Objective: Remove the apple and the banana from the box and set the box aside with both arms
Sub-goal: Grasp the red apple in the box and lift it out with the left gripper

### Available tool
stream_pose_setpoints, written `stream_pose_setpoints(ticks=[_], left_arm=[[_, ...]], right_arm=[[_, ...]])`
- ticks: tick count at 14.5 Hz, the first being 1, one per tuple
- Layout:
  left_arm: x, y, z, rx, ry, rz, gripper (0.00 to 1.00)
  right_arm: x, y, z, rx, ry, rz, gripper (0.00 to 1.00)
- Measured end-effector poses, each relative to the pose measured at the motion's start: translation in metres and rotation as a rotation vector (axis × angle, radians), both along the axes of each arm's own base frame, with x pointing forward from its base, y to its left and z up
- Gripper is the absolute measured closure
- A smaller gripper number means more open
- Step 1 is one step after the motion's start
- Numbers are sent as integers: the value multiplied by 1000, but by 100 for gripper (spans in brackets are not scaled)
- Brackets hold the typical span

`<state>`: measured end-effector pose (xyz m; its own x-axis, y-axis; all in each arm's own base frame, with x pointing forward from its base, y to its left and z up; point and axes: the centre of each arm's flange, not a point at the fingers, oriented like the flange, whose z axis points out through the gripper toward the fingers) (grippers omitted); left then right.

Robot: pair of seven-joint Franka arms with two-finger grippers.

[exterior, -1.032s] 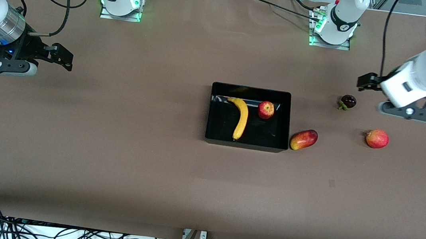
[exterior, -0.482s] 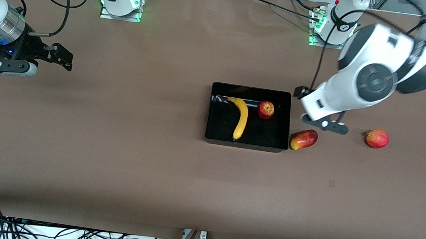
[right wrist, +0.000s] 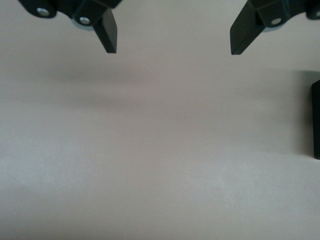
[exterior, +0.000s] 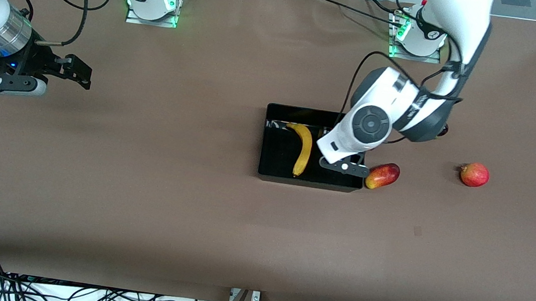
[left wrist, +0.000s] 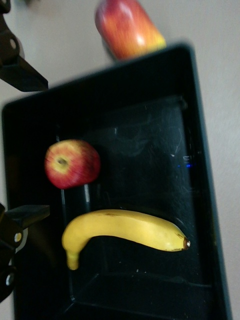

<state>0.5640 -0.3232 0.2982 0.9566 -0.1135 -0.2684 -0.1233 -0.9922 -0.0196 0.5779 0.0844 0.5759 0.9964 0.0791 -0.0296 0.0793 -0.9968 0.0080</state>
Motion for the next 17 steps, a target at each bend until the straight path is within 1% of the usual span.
stream_pose_setpoints(ticks=[4,6,9,10,12,13,15,17], left_arm=[[-29,-9,-50,5,-21,-22,0],[-37,-4,-67,14,-36,-31,0],[-48,5,-92,1,-68,-25,0],[-50,7,-96,1,-69,-23,6],[-50,7,-96,-2,-75,-22,29],[-49,6,-93,-5,-80,-22,34],[-41,4,-77,-12,-96,-19,34],[-27,6,-38,6,-69,-10,34]], right_arm=[[0,0,0,0,0,0,0],[0,0,0,0,0,0,0],[0,0,0,0,-1,1,0],[0,0,0,0,-1,1,0],[0,0,0,0,-1,1,0],[0,0,0,0,-1,1,0],[0,1,0,0,-2,2,0],[0,1,0,1,-3,2,0]])
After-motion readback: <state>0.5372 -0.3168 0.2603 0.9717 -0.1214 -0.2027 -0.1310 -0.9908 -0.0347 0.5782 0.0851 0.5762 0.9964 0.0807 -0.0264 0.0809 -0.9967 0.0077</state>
